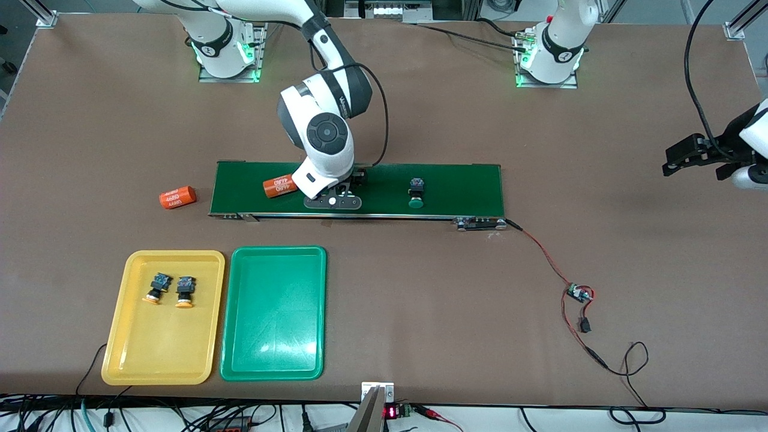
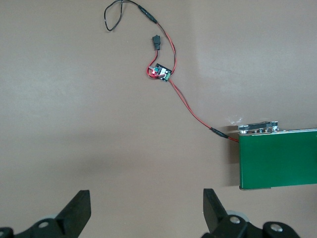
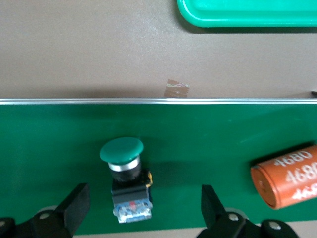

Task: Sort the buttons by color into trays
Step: 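Lower the right gripper onto a green button on the belt and grasp it, then carry the green button to the green tray with the right gripper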

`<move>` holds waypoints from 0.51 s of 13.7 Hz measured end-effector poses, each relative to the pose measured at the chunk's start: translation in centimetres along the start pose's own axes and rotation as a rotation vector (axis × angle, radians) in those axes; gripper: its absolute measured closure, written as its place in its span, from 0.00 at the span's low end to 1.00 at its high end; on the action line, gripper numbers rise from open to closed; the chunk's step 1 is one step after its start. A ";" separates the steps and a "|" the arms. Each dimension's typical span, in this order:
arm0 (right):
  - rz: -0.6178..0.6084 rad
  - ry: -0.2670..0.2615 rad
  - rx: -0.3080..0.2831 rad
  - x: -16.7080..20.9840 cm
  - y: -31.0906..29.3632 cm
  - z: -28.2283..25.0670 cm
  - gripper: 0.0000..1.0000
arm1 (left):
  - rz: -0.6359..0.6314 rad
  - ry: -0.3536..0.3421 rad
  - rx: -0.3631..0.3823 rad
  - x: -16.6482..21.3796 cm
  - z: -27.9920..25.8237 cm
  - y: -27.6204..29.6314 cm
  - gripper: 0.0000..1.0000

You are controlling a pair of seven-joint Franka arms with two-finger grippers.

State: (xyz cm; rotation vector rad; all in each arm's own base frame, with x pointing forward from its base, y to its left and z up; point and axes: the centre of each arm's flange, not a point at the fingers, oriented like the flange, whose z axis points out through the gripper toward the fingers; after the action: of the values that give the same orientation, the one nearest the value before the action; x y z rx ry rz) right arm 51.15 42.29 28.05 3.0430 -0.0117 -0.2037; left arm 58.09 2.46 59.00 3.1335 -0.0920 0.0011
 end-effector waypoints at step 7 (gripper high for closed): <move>0.025 -0.031 -0.015 0.6 -0.1 4.2 0.02 | -0.001 0.016 0.004 -0.4 -0.9 0.0 0.00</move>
State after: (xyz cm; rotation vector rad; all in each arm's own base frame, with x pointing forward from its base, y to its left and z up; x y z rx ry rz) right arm 51.16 42.04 23.84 3.0227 -0.0508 -0.2486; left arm 57.68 2.47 59.90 3.1373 -0.0910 0.0265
